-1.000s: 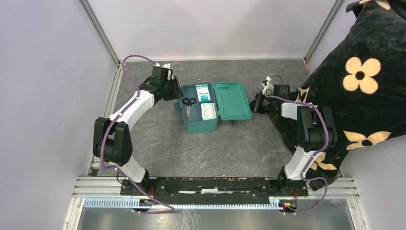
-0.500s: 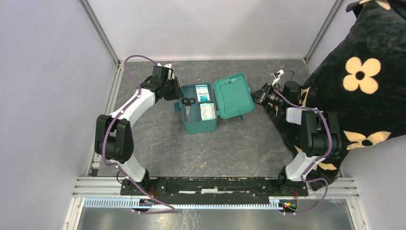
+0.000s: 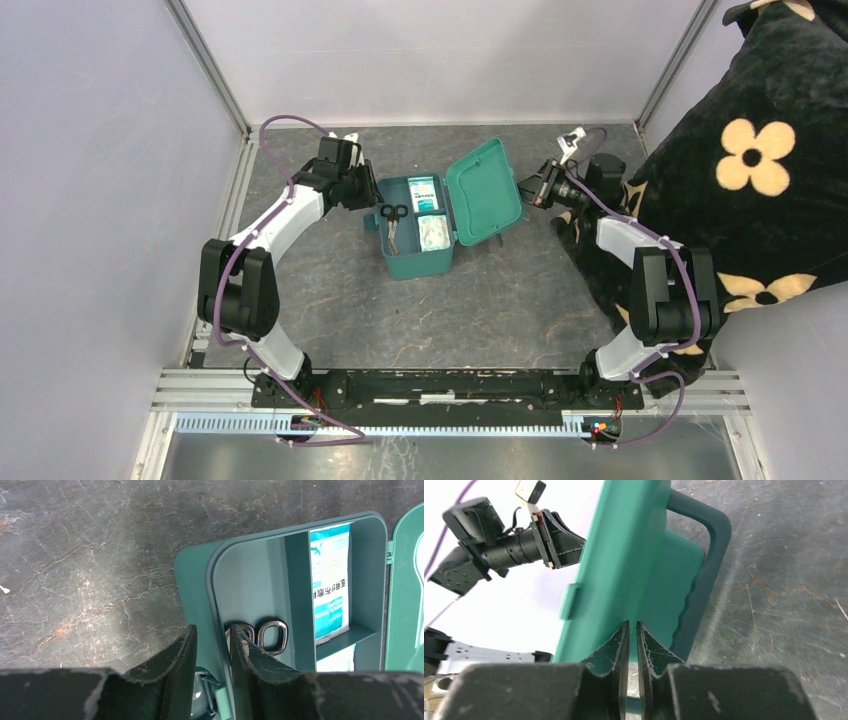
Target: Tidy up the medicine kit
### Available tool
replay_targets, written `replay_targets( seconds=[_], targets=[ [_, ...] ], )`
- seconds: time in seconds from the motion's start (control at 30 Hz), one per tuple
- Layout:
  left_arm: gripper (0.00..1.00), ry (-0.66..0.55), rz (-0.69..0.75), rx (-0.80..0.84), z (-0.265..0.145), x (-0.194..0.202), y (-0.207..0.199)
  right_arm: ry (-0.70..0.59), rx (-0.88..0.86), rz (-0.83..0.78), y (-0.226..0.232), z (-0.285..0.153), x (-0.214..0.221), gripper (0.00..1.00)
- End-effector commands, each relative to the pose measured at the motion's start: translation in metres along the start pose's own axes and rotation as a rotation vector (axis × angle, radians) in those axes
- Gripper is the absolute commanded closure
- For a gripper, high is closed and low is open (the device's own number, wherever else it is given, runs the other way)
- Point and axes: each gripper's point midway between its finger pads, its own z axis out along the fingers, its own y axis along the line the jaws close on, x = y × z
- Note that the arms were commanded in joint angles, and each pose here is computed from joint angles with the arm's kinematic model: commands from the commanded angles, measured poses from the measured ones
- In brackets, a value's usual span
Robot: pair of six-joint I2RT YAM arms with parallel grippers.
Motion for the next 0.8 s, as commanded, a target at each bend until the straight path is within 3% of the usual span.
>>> replay_targets(
  seconds=[0.0,0.23,0.37,0.57,0.77],
  targets=[
    [0.62,-0.021,0.04,0.022,-0.008,-0.012,-0.004,0.024,-0.008,-0.128,0.033,0.016,-0.002,0.84],
    [0.57,-0.061,0.047,0.051,-0.02,-0.02,-0.011,0.062,-0.056,-0.181,0.068,0.044,0.008,0.84],
    [0.48,-0.188,0.029,0.022,-0.049,-0.041,-0.004,0.092,-0.068,-0.208,0.082,0.059,0.017,0.83],
    [0.33,-0.455,-0.106,-0.166,-0.11,-0.071,0.049,0.148,-0.073,-0.238,0.094,0.083,0.031,0.83],
    [0.23,-0.479,-0.122,-0.186,-0.118,-0.071,0.055,0.215,-0.104,-0.254,0.106,0.105,0.051,0.83]
  ],
)
